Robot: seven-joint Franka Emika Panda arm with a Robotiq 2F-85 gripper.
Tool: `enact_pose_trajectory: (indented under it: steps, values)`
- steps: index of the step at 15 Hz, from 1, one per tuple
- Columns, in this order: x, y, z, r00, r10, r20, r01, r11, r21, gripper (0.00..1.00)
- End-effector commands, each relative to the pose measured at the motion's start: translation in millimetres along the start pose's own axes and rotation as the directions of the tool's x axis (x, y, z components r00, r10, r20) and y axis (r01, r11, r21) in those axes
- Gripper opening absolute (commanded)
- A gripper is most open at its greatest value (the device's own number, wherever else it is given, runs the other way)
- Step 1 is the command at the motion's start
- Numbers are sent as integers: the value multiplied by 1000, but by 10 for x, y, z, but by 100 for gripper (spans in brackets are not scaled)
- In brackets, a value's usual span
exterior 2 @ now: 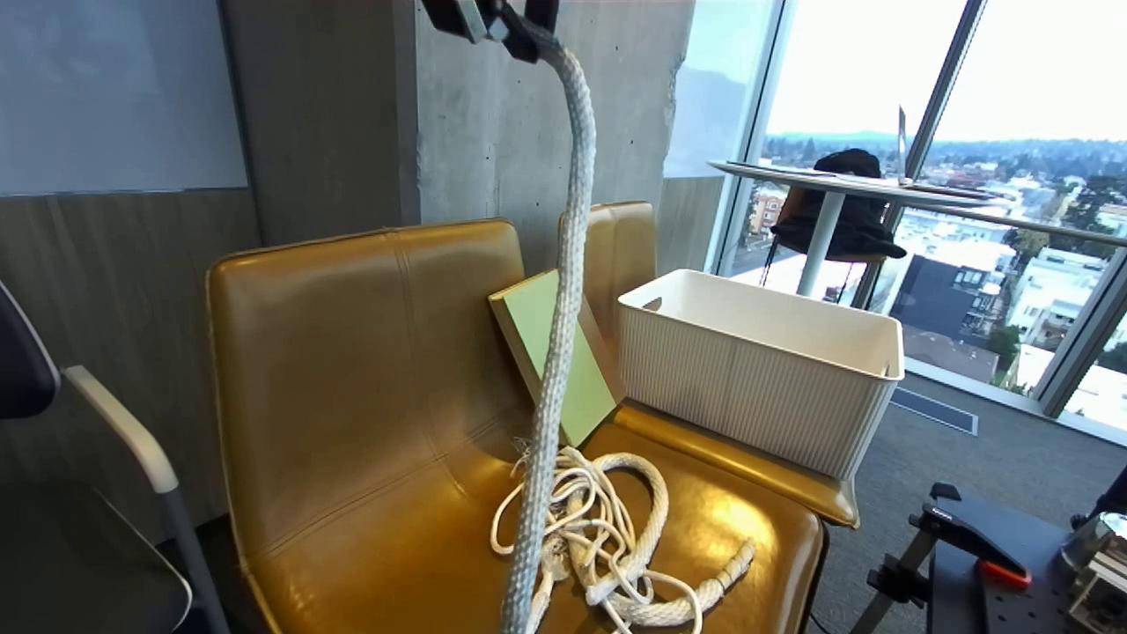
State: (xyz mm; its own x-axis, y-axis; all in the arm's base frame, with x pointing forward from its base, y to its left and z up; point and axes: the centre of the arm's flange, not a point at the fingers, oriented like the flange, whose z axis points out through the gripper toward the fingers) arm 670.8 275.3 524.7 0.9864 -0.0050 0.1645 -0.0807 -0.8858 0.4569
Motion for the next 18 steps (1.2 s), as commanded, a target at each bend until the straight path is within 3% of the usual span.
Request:
enact_pose_trajectory:
  steps: [1,10,14,18]
  values:
    - [-461,356,633,998,45,44,-46,998,30,3]
    - [-751,382,1775,989,42,141,-51,997,65,3]
    - [-932,341,2007,991,16,133,-28,996,89,3]
    - [-1168,-24,2039,994,-64,85,50,985,165,3]
